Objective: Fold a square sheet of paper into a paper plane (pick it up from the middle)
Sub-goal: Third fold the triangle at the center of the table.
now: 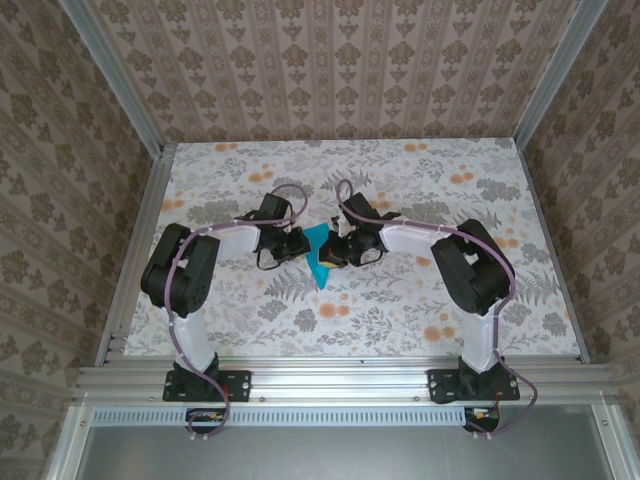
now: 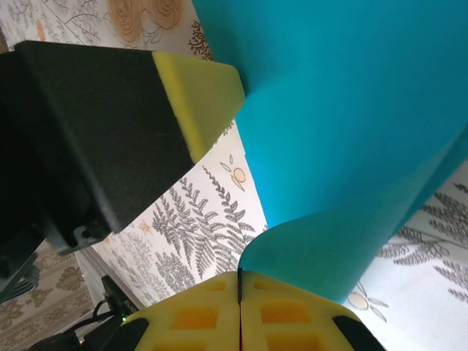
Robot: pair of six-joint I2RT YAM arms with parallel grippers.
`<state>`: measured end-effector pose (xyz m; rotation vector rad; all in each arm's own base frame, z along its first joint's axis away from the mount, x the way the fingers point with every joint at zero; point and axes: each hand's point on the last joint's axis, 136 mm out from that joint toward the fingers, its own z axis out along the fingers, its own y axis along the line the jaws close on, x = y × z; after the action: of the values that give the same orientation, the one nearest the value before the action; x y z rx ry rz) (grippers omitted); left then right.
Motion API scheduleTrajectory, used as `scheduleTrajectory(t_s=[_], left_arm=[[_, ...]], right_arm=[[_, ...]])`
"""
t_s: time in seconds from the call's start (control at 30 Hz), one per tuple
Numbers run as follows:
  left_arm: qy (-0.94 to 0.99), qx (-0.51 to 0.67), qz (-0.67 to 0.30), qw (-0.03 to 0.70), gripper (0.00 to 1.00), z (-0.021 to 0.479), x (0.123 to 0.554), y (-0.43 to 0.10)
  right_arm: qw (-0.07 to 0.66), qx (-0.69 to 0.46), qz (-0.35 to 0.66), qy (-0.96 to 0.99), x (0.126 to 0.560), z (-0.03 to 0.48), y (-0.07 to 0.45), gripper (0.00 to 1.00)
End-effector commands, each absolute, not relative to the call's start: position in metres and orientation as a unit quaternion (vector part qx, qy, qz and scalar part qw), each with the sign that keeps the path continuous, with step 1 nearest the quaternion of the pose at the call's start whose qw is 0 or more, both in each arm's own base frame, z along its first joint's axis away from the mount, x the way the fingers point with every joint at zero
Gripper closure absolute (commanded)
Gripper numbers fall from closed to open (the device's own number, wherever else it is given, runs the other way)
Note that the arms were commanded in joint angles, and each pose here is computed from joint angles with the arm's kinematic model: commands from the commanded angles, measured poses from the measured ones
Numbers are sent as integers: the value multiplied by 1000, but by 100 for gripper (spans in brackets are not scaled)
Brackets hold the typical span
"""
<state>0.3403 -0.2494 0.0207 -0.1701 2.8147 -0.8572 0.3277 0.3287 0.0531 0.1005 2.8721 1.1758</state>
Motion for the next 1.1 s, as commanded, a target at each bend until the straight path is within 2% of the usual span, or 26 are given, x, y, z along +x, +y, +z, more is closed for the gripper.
scheduleTrajectory(t_s=[0.0, 1.07], left_arm=[[963, -53, -255, 76, 86, 4, 331, -241], [968, -46, -239, 58, 90, -8, 323, -244]], right_arm=[[6, 35, 389, 920, 328, 53, 338, 92], [38, 99, 364, 925, 355, 30, 335, 90]])
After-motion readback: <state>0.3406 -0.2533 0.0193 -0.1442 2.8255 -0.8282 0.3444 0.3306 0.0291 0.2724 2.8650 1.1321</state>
